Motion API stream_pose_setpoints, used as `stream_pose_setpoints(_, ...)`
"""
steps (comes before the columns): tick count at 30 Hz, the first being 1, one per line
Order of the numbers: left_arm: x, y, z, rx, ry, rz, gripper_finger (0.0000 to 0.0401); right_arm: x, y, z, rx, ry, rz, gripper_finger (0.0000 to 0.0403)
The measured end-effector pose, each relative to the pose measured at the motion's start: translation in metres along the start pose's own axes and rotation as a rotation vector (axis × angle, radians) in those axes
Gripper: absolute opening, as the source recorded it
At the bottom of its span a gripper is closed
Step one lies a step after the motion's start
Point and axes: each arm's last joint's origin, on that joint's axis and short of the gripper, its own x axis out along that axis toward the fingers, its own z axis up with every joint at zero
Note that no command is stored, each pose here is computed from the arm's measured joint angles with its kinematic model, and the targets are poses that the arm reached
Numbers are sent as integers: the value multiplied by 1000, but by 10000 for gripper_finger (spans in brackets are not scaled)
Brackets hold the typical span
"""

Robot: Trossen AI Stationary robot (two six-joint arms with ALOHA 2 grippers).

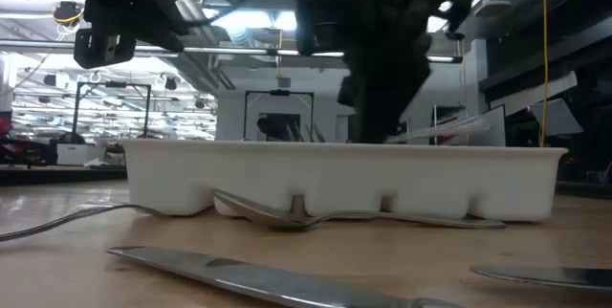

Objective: Sort silverware
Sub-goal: Adjust the silver fork in the white cutlery tray

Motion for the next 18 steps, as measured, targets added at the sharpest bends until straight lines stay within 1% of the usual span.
stream_pose_setpoints(3,0,0,0,1,0,-1,60,-6,1,-3,0,67,-9,21)
stream_pose_setpoints(11,0,0,0,-2,0,-1,60,-12,1,-10,-32,163,-23,22)
stream_pose_setpoints(18,0,0,0,4,0,-1,60,-13,-1,-16,-187,230,-25,23)
